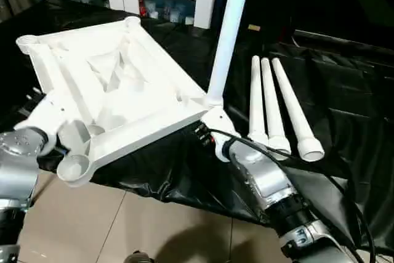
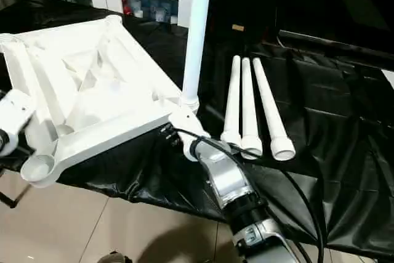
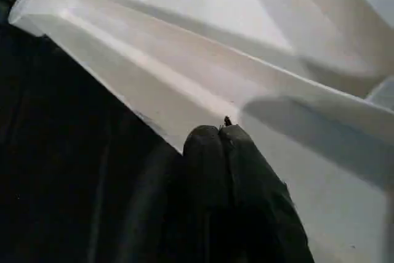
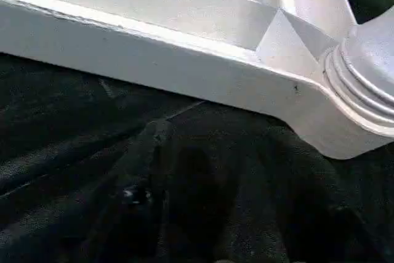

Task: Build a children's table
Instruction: Rotate table base

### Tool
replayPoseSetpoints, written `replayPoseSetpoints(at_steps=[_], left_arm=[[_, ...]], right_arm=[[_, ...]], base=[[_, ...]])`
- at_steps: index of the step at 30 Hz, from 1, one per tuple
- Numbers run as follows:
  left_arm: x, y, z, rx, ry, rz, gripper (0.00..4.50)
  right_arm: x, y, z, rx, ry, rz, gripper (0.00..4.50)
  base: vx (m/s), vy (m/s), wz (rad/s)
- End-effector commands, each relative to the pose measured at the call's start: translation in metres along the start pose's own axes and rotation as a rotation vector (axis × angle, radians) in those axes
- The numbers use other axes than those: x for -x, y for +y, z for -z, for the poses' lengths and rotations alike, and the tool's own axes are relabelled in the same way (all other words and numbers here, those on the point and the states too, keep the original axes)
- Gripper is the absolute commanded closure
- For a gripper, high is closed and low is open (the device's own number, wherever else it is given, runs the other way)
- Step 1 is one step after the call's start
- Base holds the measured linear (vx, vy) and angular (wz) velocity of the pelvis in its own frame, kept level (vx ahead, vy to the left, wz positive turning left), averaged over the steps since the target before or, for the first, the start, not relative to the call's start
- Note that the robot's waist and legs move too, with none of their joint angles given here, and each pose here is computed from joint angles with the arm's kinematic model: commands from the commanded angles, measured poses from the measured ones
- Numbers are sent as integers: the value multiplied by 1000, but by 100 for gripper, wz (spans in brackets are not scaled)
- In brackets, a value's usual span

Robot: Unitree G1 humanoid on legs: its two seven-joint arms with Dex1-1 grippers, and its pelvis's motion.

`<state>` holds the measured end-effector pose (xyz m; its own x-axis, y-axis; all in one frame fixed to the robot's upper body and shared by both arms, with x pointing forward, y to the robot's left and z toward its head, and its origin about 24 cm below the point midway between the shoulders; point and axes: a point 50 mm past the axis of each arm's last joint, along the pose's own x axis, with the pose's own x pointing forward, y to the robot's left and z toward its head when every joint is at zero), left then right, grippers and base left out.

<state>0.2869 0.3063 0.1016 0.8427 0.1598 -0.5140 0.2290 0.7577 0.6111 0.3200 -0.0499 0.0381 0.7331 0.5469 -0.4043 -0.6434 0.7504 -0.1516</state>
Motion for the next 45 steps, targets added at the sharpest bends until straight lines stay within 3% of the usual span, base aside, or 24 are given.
replayPoseSetpoints(at_steps=[1, 6, 12, 14, 20, 24, 31, 33, 35, 39, 43, 44, 45], left_arm=[[-3, -11, 3, -9, 20, 92, 450], [-4, -15, 7, -32, 67, 234, 450], [7, -28, -8, -46, 56, 546, 450], [8, -30, -10, -50, 51, 578, 450], [10, -53, -28, -42, -9, 745, 450], [2, -74, -41, -22, -54, 810, 450], [-16, -89, -67, 11, -130, 763, 450], [-30, -91, -87, 43, -188, 671, 450], [-43, -86, -98, 42, -215, 534, 450], [-49, -81, -100, 26, -235, 451, 450], [-30, -72, -101, 119, -345, 447, 450], [-29, -71, -101, 122, -351, 447, 450], [-23, -72, -99, 160, -402, 436, 450]], right_arm=[[-2, -3, 4, -19, 28, 13, 244], [-13, 1, 3, -31, 39, -14, 280], [-30, -3, -12, -80, 2, -1, 333], [-31, -4, -14, -82, -3, 3, 353], [-37, -9, -25, -94, -16, 36, 396], [-43, -2, -31, -106, -29, 14, 431], [-47, 9, -36, -98, -45, -20, 447], [-47, 8, -36, -96, -50, -27, 447], [-45, 3, -35, -95, -62, -6, 447], [-42, -8, -35, -107, -88, 46, 447], [-30, -34, -39, -224, -179, 159, 447], [-29, -35, -39, -229, -183, 161, 447], [-24, -41, -39, -255, -210, 177, 430]], base=[[0, 0, 0], [0, 0, 0], [0, 0, 0], [0, 0, 0], [0, 0, 0], [0, 0, 0], [0, 0, 0], [0, 0, 0], [0, 0, 0], [0, 0, 0], [0, 0, 0], [0, 0, 0], [0, 0, 0]])
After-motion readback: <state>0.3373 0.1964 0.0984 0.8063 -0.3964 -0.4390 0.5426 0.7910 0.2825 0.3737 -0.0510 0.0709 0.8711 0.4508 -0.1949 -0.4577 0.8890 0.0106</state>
